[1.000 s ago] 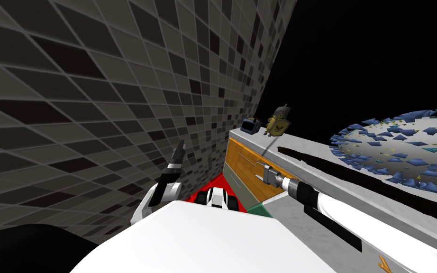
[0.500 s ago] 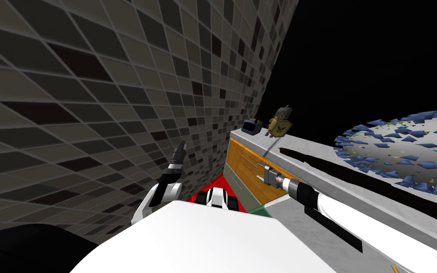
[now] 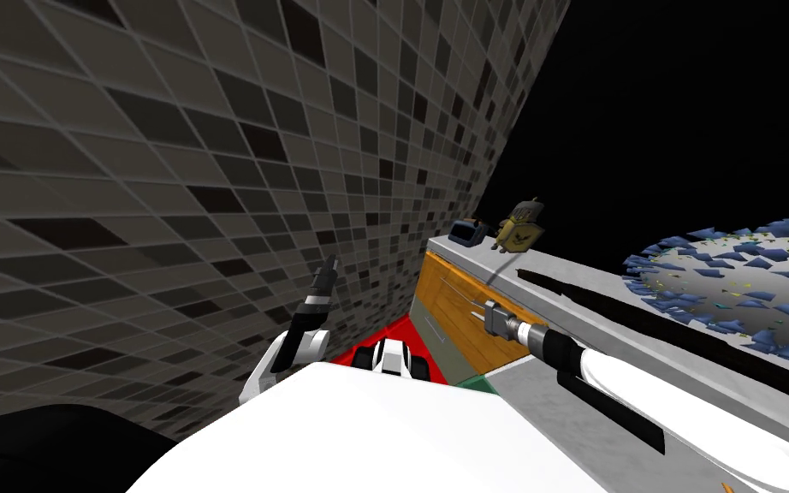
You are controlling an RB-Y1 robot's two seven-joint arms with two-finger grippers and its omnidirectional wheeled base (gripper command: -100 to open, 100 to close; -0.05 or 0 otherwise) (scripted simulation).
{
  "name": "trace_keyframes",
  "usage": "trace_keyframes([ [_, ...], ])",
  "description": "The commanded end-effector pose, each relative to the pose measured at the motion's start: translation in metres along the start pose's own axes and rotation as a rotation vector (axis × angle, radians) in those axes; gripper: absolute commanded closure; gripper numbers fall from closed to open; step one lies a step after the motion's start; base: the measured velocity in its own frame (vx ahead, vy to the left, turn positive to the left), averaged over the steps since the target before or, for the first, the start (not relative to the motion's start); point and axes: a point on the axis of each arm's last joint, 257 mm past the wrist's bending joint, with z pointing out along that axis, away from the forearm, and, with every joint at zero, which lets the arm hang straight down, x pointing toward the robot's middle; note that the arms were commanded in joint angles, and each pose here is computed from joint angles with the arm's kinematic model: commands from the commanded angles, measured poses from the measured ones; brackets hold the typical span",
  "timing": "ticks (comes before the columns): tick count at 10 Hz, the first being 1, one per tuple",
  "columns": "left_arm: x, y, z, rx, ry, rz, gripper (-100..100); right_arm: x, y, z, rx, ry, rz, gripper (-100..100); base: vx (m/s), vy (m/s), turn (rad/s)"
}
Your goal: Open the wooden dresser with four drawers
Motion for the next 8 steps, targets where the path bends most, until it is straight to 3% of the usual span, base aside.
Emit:
trace_keyframes([
  [1, 0.0, 0.0, 0.0, 0.0, 0.0, 0.0, 0, 0.013, 0.021, -0.004, -0.052, 0.018, 0.009, 100, 0.024, -0.005, -0.025],
  [3, 0.0, 0.0, 0.0, 0.0, 0.0, 0.0, 0, 0.043, 0.04, -0.014, -0.097, 0.059, 0.039, 100, -0.134, 0.088, 0.339],
  [5, 0.0, 0.0, 0.0, 0.0, 0.0, 0.0, 0, 0.067, 0.049, -0.02, -0.115, 0.096, 0.065, 100, -0.046, 0.035, 0.066],
  [7, 0.0, 0.0, 0.0, 0.0, 0.0, 0.0, 0, 0.066, 0.048, -0.02, -0.113, 0.094, 0.075, 100, 0.023, -0.003, -0.023],
  [8, 0.0, 0.0, 0.0, 0.0, 0.0, 0.0, 0, 0.084, 0.061, -0.031, -0.135, 0.118, 0.096, 100, -0.076, 0.085, 0.332],
])
